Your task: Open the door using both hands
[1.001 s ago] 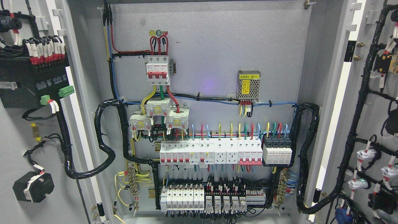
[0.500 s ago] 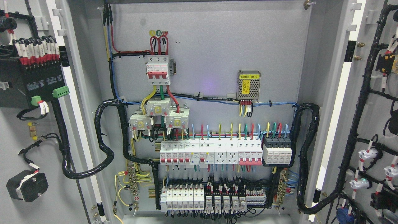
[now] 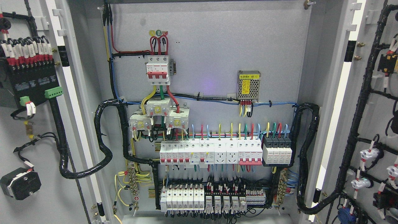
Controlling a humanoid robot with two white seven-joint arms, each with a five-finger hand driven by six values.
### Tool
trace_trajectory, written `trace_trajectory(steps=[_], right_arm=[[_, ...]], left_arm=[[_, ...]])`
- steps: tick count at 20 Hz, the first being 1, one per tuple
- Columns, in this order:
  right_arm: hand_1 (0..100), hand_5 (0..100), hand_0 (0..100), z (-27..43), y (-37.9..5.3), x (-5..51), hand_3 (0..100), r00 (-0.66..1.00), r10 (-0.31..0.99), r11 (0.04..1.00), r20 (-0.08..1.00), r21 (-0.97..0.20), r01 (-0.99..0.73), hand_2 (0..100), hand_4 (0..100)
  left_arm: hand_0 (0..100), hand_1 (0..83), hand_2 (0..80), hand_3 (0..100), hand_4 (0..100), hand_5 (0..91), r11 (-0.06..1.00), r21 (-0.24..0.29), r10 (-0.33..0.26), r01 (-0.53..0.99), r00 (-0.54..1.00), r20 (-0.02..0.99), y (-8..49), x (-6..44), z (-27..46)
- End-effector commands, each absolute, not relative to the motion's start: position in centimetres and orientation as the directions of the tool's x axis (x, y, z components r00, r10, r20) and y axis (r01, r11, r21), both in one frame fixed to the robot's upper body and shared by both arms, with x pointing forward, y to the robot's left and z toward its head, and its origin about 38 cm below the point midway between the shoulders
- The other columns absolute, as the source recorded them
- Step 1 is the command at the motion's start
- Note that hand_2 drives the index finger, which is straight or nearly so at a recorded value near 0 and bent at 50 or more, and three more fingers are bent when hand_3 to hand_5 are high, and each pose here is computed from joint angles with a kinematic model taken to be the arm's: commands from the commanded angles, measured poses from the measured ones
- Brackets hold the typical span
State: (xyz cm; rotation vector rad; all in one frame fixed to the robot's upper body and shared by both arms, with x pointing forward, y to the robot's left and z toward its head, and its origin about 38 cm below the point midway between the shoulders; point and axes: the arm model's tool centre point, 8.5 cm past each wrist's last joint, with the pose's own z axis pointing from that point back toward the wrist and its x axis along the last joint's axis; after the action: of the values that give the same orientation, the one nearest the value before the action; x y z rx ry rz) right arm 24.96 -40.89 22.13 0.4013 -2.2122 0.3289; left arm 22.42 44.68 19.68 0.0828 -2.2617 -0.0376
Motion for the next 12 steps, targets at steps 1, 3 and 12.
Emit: trace_trajectory(steps=[1,3,12], right_arm=[[0,0,0,22.6,-42.2,25.4,0,-0.589,-0.146,0.918,0.795,-0.113,-0.381,0,0],[0,0,0,22.8,-42.2,25.5,0,-0.590,-0.142,0.914,0.795,-0.123,-0.386,0,0],[0,0,0,23.8,-42.5,26.0,0,-0.595,-0.165,0.893,0.786,-0.137,-0.429,0,0]], left_arm=[[0,0.0,0.0,0,4,0.0,0.983,0.110,-0.183,-0.148,-0.841,0.509,47.8,20.1,22.8],[0,0.0,0.0,0,4,0.0,0.983,0.106,-0.184,-0.150,-0.822,0.538,48.1,20.4,22.4],[0,0.0,0.0,0,4,0.0,0.986,0.072,-0.161,-0.152,-0.728,0.666,49.0,22.1,21.2]])
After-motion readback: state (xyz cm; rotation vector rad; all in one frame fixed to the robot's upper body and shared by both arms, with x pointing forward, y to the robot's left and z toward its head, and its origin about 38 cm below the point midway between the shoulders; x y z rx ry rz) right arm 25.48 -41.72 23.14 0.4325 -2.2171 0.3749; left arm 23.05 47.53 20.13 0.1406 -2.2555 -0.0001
